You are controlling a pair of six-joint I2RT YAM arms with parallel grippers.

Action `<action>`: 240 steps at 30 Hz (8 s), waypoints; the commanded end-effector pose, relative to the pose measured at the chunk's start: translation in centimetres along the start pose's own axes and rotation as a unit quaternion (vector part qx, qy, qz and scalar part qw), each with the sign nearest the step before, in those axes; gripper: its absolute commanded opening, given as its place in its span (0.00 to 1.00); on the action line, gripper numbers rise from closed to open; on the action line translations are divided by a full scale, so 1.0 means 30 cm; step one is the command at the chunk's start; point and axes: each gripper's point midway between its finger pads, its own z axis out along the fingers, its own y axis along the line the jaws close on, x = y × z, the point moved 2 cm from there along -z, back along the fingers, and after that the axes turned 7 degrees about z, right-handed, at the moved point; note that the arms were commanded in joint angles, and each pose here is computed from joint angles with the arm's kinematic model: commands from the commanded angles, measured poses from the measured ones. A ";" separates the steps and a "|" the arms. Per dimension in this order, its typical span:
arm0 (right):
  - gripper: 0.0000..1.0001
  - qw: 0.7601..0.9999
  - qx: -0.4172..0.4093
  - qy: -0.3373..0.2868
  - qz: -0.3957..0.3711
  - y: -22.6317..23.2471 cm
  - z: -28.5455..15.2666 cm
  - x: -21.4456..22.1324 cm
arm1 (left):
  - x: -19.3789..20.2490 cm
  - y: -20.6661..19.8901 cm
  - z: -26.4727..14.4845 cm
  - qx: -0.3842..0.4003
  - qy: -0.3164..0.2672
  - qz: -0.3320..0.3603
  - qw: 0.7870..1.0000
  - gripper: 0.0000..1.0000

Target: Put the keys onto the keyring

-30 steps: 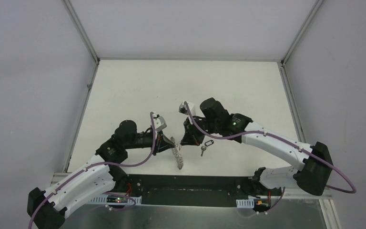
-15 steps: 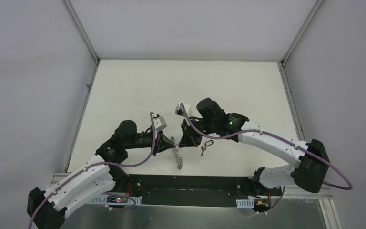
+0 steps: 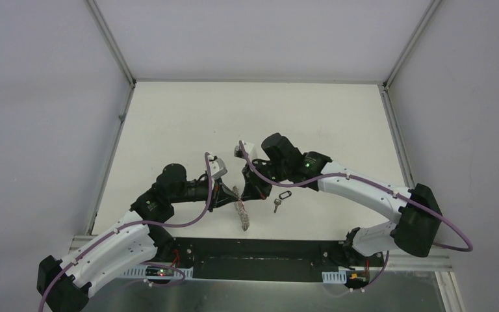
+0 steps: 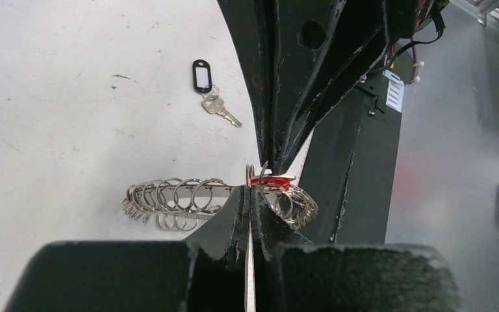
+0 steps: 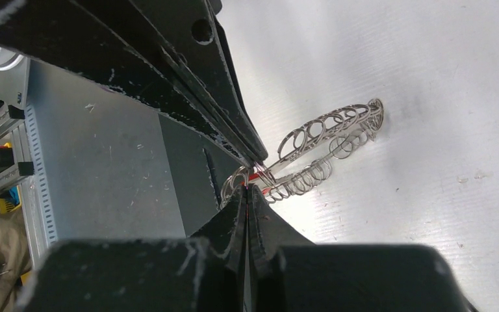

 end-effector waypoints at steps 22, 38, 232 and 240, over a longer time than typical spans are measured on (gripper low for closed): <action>0.00 0.997 0.075 -0.011 0.019 -0.058 -0.010 -0.025 | -0.064 -0.006 0.001 0.003 -0.033 0.014 0.999 0.00; 0.00 0.999 0.046 -0.018 -0.016 -0.011 -0.052 -0.017 | -0.067 -0.004 0.003 -0.001 -0.032 0.009 0.999 0.00; 0.00 0.952 0.000 -0.074 -0.296 0.051 -0.088 0.036 | -0.142 -0.044 -0.074 0.010 -0.066 0.159 0.985 0.37; 0.00 0.962 0.023 0.004 -0.271 0.028 -0.116 0.076 | -0.146 -0.051 -0.030 0.049 -0.077 0.182 0.979 0.36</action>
